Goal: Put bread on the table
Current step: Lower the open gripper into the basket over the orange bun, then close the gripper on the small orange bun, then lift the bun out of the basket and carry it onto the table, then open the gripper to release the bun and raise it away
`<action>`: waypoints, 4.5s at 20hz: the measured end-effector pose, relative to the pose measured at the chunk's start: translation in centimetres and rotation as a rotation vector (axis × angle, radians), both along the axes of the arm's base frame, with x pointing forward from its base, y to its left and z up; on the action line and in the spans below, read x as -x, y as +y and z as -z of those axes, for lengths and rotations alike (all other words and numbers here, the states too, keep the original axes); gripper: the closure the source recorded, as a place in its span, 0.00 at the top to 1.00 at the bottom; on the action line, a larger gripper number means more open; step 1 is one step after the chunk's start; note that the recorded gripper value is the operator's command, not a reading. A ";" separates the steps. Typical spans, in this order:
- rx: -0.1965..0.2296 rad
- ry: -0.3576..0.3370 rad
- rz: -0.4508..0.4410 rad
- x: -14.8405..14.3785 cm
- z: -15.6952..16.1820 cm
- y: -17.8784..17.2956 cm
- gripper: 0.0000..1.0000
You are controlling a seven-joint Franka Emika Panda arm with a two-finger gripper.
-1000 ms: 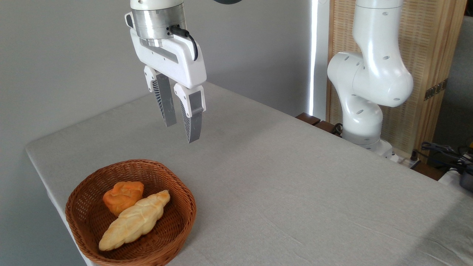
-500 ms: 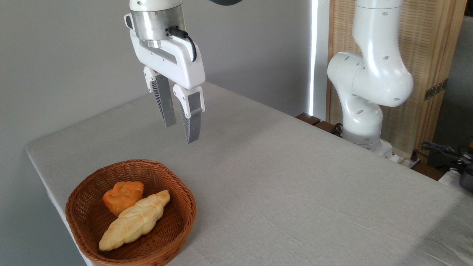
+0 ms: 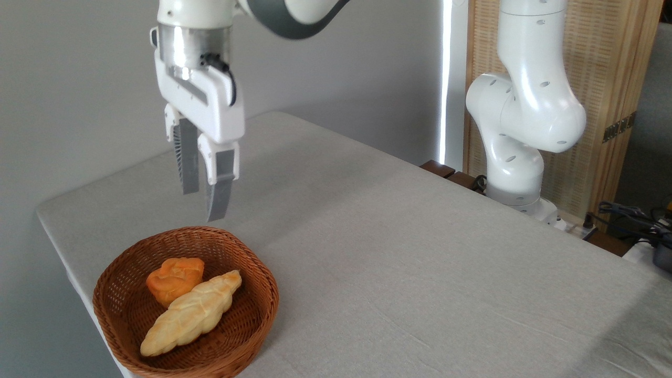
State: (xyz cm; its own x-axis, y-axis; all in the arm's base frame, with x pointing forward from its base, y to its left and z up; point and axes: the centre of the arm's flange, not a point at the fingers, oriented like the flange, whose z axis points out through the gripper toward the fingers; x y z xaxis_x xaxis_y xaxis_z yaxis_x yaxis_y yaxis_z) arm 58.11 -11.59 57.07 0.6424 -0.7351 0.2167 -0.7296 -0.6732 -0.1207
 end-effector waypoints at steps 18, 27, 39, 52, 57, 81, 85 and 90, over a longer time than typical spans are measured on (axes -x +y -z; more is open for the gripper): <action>-0.075 -0.029 0.133 -4.5 12.8 -6.1 1.00; -0.100 -0.040 0.167 -5.0 15.1 -7.3 0.82; -0.116 -0.042 0.191 -4.8 15.3 -7.9 0.38; -0.073 -0.060 0.105 -4.1 9.7 -6.1 0.45; -0.017 0.002 0.000 -1.4 4.7 -4.3 0.46; -0.019 0.290 0.034 9.1 10.6 -6.7 1.00; 0.001 0.236 0.026 8.1 8.3 -6.5 1.00; 0.049 0.129 -0.064 5.2 2.6 -1.5 1.00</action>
State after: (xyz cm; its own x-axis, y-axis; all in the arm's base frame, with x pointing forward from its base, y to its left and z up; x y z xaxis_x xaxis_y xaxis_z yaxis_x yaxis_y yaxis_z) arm 52.91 -13.08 54.43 0.7123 -0.6825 0.1638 -0.6925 -0.7214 0.0057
